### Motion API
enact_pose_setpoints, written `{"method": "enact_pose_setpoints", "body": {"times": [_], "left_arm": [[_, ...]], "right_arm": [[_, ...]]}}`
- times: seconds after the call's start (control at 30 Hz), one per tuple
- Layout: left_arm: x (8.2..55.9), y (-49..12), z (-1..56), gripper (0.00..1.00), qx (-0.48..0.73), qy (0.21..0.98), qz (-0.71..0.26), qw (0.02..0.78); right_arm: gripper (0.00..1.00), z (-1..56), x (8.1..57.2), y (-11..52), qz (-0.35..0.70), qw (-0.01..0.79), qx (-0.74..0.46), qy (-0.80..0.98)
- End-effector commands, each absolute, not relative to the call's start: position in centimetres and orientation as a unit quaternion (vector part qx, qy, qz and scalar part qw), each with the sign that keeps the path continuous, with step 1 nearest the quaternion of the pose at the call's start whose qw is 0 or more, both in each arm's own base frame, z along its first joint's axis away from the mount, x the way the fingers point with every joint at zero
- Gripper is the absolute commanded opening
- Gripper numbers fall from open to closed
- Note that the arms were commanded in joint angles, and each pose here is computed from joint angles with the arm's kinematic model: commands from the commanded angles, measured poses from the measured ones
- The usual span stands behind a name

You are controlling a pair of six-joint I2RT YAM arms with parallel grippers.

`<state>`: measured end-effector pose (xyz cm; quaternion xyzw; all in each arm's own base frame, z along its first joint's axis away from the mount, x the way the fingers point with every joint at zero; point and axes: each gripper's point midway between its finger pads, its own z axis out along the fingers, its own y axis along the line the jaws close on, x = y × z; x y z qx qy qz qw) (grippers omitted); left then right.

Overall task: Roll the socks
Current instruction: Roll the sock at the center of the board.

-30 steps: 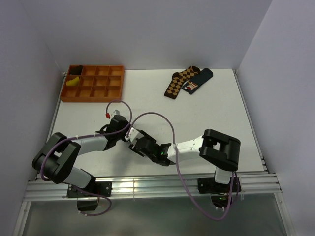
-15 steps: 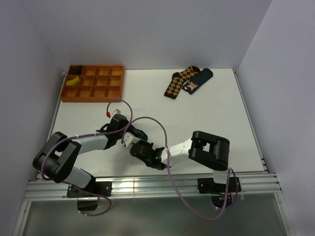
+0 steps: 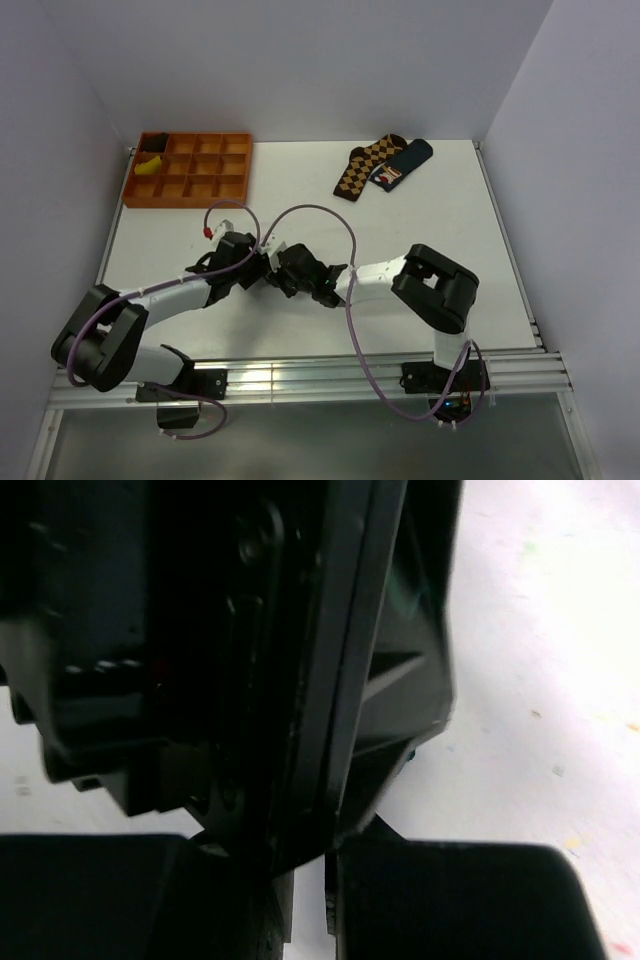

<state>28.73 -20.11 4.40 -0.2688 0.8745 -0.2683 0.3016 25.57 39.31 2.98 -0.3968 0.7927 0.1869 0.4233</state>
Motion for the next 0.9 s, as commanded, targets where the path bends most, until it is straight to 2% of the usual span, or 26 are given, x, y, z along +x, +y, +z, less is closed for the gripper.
{"method": "enact_pose_setpoints", "body": {"times": [0.0,0.27,0.6,0.87], "left_arm": [[27.3,-20.4,5.6,0.69,-0.269,0.875,-0.282,0.289],[26.9,-17.0,6.5,0.7,-0.339,0.84,-0.277,0.321],[26.0,-13.6,8.1,0.71,-0.394,0.795,-0.278,0.369],[25.3,-14.4,6.1,0.67,-0.386,0.815,-0.274,0.333]], "right_arm": [[0.0,-2.9,22.0,37.4,0.218,0.279,-0.395,0.848],[0.0,-3.8,22.0,37.7,0.26,0.213,-0.357,0.871],[0.0,-4.0,22.7,37.3,0.262,0.204,-0.329,0.884],[0.0,-3.9,22.4,37.9,0.277,0.196,-0.325,0.883]]}}
